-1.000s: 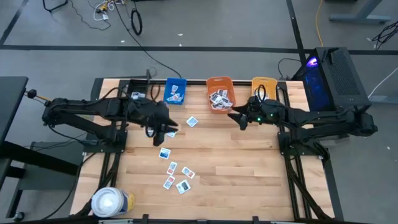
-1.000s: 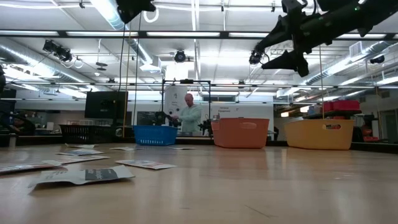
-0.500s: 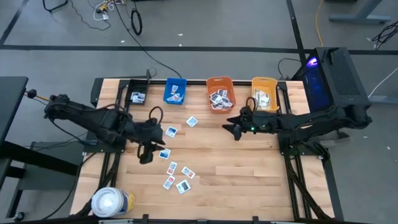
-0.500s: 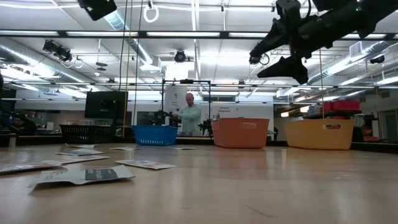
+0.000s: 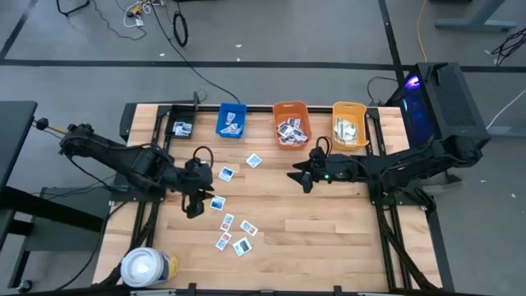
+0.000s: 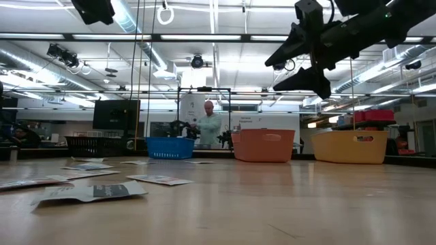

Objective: Pick & Place First Aid Supplies
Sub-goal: Put the alcohol pad into the black bin

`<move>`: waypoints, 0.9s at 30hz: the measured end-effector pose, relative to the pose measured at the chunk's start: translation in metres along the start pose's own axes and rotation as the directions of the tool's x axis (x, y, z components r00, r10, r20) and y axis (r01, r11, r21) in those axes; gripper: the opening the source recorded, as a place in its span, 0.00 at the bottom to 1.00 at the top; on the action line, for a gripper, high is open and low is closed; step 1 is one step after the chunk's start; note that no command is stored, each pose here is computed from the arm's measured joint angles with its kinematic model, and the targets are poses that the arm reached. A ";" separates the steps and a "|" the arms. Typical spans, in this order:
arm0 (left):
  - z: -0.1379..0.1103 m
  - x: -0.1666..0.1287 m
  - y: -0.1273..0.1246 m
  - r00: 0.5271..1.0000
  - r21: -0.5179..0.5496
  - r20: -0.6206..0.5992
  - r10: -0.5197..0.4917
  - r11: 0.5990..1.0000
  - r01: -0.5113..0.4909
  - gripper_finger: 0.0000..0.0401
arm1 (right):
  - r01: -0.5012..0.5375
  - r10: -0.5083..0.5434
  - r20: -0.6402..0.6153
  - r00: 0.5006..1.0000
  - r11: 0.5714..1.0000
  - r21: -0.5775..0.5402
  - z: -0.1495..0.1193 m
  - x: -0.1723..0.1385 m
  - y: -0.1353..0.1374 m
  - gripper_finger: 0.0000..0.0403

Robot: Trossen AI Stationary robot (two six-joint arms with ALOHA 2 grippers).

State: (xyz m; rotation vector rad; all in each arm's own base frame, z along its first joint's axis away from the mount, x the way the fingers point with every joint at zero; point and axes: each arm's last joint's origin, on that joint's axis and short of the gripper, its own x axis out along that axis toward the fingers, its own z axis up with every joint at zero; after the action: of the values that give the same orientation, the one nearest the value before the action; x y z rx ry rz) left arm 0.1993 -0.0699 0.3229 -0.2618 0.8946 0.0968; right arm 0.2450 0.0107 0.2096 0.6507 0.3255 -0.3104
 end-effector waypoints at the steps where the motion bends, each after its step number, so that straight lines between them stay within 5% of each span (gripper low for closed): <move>1: 0.000 0.002 0.000 1.000 -0.011 -0.001 0.011 1.000 -0.011 0.28 | -0.004 0.004 -0.002 1.000 1.000 -0.001 -0.001 0.000 0.001 0.69; 10: 0.002 0.034 -0.004 0.991 -0.145 -0.089 0.104 0.983 -0.116 0.52 | -0.014 0.014 -0.013 1.000 1.000 -0.010 -0.004 0.001 0.003 0.69; 16: -0.001 0.066 -0.008 0.967 -0.085 -0.197 0.165 0.979 -0.184 0.68 | -0.013 0.013 -0.013 1.000 1.000 -0.018 -0.004 0.001 0.003 0.69; 24: -0.006 0.095 -0.004 0.940 0.024 -0.261 0.220 0.975 -0.221 0.66 | -0.029 0.028 -0.027 0.999 1.000 -0.011 -0.005 0.001 0.004 0.69; 27: -0.017 0.110 0.009 0.944 -0.015 -0.271 0.186 0.980 -0.197 0.64 | -0.036 0.035 -0.032 0.999 0.999 -0.008 -0.005 0.001 0.004 0.69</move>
State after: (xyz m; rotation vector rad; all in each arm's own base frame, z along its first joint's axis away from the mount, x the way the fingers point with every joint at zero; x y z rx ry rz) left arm 0.2536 -0.0686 0.2254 -0.2297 1.1890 0.2660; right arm 0.2461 0.0165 0.2080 0.6530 0.3451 -0.2649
